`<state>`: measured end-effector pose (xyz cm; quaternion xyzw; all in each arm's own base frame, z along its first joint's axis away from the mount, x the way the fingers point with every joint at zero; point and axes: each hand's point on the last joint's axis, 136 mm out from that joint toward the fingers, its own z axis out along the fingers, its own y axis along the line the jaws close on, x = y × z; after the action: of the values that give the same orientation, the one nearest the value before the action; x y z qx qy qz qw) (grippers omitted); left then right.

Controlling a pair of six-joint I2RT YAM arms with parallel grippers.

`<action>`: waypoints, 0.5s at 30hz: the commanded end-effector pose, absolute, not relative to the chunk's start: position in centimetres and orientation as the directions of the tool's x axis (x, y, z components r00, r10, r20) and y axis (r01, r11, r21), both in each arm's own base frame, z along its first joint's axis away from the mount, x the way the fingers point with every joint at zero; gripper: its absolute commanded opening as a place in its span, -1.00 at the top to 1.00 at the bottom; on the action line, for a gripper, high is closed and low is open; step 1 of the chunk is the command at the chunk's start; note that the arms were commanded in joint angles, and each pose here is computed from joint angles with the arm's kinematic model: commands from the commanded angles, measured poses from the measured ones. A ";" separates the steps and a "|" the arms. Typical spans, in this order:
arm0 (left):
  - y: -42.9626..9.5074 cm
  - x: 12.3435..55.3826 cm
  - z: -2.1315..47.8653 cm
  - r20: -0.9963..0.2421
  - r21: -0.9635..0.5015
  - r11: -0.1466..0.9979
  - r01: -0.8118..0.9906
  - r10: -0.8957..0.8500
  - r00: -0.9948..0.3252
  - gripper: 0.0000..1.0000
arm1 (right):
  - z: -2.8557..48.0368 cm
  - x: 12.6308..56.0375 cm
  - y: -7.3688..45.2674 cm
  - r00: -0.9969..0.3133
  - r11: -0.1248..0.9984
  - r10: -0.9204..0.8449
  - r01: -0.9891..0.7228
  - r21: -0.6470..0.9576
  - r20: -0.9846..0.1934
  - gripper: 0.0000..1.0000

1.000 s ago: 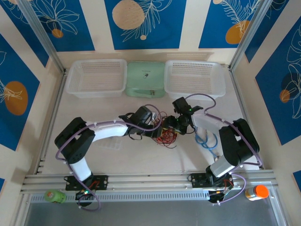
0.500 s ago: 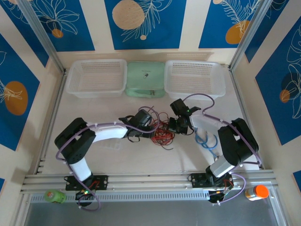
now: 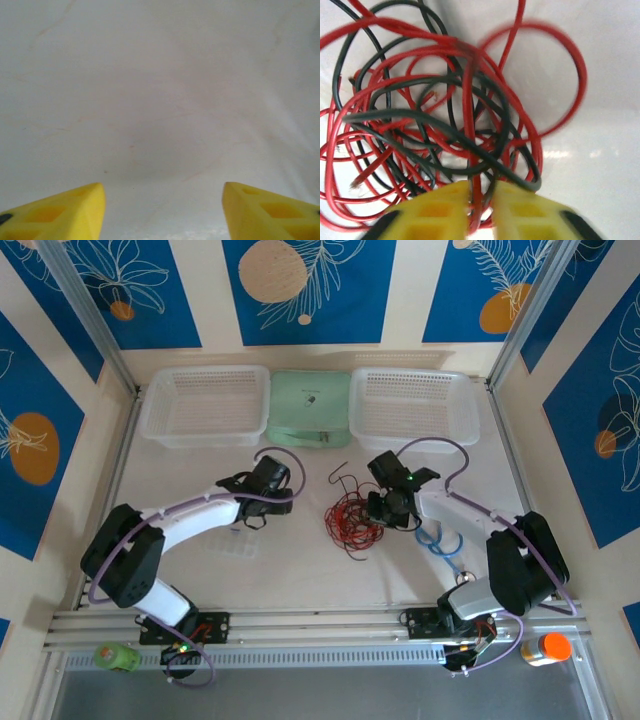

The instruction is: Untangle the cables

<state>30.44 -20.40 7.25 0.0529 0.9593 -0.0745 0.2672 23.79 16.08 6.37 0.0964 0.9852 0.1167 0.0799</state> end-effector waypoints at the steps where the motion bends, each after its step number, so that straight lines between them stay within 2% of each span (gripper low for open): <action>1: -24.2 29.2 9.3 -0.546 -0.263 0.919 0.294 0.109 -0.831 -0.43 | 7.0 22.2 16.1 -0.975 0.953 0.196 0.166 0.254 -0.101 0.18; 3: -26.6 28.2 10.6 -0.560 -0.320 0.866 0.385 0.156 -0.814 -0.50 | 7.6 22.4 15.6 -0.971 0.953 0.207 0.173 0.247 -0.118 -0.07; 6: -29.4 26.2 11.2 -0.540 -0.342 0.802 0.489 0.258 -0.801 -0.53 | 8.4 22.8 14.8 -0.964 0.952 0.223 0.184 0.244 -0.145 -0.30; 11: -32.3 24.3 9.5 -0.496 -0.383 0.758 0.528 0.313 -0.810 -0.55 | 7.7 23.4 14.3 -0.956 0.934 0.260 0.213 0.287 -0.137 -0.44; 15: -34.0 24.2 7.9 -0.475 -0.425 0.749 0.508 0.293 -0.830 -0.55 | 6.1 24.6 15.1 -0.951 0.899 0.290 0.233 0.370 -0.105 -0.46</action>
<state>24.41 -32.39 8.33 0.2201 0.9202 -0.2506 0.2047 24.26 14.08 7.06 0.1356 0.9760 0.1433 0.0918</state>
